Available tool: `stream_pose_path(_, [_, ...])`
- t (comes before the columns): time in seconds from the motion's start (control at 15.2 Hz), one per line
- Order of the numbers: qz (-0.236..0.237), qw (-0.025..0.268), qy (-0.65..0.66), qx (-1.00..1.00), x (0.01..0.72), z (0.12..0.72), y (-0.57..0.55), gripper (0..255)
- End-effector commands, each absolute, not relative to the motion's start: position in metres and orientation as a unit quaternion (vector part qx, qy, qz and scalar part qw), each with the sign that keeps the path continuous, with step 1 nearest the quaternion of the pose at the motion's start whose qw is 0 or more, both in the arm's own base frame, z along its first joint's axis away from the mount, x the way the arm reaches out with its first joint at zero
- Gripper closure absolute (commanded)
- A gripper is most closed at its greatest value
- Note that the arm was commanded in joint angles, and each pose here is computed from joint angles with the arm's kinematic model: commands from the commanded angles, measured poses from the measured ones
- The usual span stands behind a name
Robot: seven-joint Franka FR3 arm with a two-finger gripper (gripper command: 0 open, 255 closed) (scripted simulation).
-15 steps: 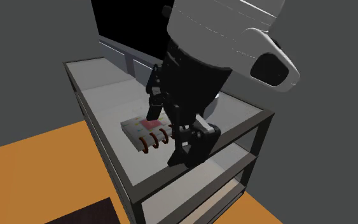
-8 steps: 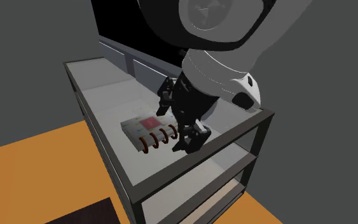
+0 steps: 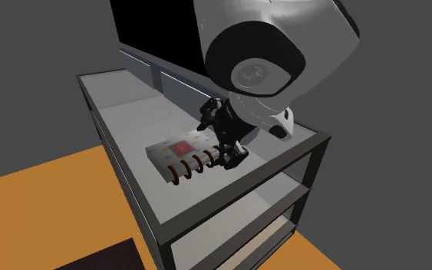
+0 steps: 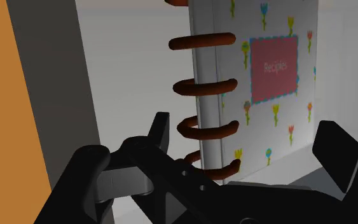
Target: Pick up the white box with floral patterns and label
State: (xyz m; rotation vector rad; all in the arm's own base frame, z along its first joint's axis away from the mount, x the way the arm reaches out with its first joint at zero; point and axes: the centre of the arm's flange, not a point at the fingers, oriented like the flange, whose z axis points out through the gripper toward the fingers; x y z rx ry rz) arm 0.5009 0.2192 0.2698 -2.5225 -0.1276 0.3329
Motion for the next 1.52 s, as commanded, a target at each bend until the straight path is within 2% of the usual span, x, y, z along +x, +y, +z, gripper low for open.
stream_pose_path(0.0, [0.125, 0.302, -0.048, -0.944, 0.508, 0.255, 0.228, 0])
stream_pose_path(0.53, [0.125, 0.302, -0.048, -0.944, 0.508, 0.220, 0.228, 0])
stream_pose_path(0.59, [0.125, 0.302, -0.048, -0.944, 0.508, 0.221, 0.229, 255])
stream_pose_path(1.19, [0.125, 0.302, -0.048, -0.944, 0.508, 0.220, 0.228, 255])
stream_pose_path(1.45, [0.125, 0.302, -0.048, -0.944, 0.508, 0.242, 0.228, 255])
